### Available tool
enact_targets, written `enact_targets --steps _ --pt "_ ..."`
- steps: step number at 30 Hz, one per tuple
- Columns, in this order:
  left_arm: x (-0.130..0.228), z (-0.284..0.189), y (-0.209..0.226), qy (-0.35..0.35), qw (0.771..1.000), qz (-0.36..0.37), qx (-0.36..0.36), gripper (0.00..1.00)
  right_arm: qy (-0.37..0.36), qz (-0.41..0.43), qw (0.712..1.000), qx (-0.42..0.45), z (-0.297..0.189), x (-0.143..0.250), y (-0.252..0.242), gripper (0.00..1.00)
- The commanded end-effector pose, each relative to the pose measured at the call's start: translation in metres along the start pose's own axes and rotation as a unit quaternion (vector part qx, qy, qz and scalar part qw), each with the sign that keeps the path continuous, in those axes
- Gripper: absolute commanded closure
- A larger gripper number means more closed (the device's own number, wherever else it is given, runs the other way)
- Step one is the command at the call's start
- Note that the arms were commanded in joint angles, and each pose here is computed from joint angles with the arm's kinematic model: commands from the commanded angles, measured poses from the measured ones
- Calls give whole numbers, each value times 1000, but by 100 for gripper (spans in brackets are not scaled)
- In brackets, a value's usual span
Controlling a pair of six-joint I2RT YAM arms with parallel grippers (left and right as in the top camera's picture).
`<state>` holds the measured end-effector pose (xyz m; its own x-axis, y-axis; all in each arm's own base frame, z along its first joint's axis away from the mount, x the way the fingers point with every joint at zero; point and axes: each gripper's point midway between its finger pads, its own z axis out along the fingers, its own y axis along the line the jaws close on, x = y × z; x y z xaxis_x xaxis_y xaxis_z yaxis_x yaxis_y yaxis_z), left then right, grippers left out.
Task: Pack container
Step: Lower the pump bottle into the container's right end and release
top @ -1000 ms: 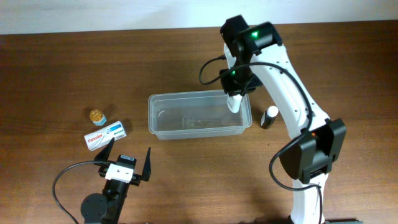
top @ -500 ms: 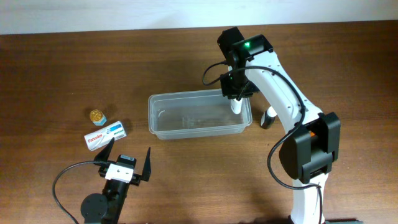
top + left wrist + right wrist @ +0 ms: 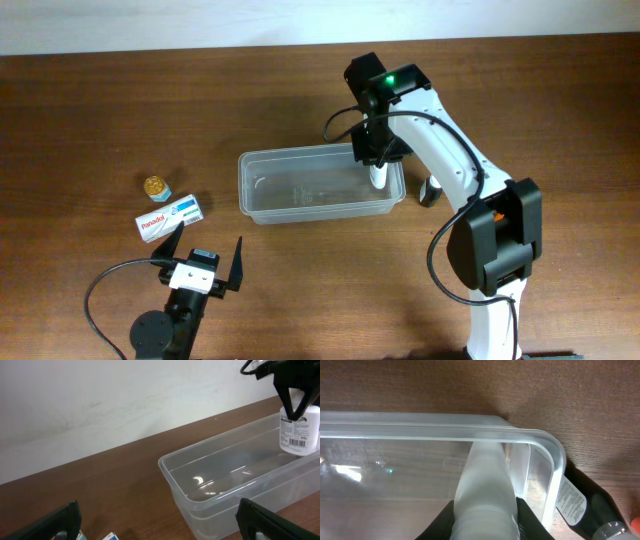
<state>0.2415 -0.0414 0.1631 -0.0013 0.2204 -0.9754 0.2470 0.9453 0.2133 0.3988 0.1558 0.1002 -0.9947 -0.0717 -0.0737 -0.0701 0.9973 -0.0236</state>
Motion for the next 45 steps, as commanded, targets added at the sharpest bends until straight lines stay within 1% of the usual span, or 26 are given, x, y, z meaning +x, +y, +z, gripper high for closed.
enact_targets --steps 1,10,45 --pt "2 0 1 1 1000 5 -3 1 -17 2 1000 6 -7 -1 0 86" --pt "2 0 1 2 1000 5 -3 1 -32 3 999 9 -5 -9 0 86" --pt "2 0 1 1 1000 5 -3 1 -22 3 999 24 18 -7 -4 85"
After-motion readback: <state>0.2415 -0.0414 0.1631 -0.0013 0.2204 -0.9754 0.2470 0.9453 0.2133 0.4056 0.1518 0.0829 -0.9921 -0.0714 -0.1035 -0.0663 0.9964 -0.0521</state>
